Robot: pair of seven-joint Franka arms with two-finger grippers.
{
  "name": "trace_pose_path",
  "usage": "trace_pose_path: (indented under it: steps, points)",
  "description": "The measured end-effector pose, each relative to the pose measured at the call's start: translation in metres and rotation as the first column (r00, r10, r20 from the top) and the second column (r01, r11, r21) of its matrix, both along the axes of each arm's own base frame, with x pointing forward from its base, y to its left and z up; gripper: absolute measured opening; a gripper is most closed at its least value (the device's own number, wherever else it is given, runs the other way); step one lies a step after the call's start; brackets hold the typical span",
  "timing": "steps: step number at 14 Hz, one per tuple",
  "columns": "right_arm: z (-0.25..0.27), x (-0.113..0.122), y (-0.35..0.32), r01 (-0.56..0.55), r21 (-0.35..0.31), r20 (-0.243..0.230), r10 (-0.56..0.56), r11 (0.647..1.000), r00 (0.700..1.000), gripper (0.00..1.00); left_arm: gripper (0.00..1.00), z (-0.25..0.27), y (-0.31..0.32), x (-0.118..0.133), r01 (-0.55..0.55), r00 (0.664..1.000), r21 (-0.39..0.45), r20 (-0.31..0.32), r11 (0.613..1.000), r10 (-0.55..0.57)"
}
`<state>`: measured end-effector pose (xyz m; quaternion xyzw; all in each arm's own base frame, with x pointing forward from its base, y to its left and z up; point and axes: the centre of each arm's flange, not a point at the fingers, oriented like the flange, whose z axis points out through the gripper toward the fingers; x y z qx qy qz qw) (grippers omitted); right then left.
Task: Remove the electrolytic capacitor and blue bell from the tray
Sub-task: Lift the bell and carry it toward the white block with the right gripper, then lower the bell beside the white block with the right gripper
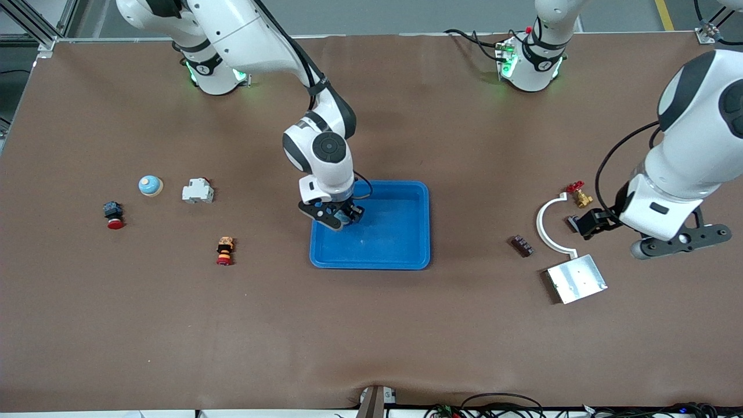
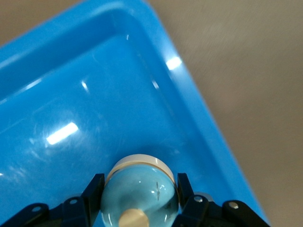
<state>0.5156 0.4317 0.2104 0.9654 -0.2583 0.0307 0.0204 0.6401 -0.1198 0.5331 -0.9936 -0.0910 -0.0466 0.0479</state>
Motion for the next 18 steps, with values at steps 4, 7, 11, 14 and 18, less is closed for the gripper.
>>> trace_pose_path:
  steps: [4, 7, 11, 14, 18]
  points:
    - [0.069, 0.043, -0.050, -0.108, -0.022, -0.058, 0.107, 0.994, 0.993, 0.67, 1.00, 0.024, -0.016, -0.015, -0.049, 0.999, -0.037, -0.024, 0.998, 0.048]
    - [0.112, 0.066, -0.131, -0.228, 0.017, -0.095, 0.229, 0.973, 0.969, 0.67, 1.00, 0.062, 0.009, -0.032, -0.024, 1.000, -0.079, -0.007, 0.997, 0.024]
    - [0.106, 0.064, -0.243, -0.373, 0.048, -0.100, 0.376, 0.927, 0.921, 0.67, 1.00, 0.084, 0.053, -0.055, 0.053, 0.998, -0.096, -0.030, 0.994, -0.056]
    - [0.054, 0.037, -0.310, -0.465, 0.040, -0.039, 0.466, 0.884, 0.884, 0.67, 1.00, 0.091, 0.060, -0.070, 0.103, 0.994, -0.082, -0.035, 0.991, -0.106]
    - [0.024, 0.022, -0.387, -0.540, 0.038, -0.045, 0.541, 0.841, 0.840, 0.67, 1.00, 0.101, 0.063, -0.081, 0.152, 0.988, -0.076, -0.027, 0.986, -0.154]
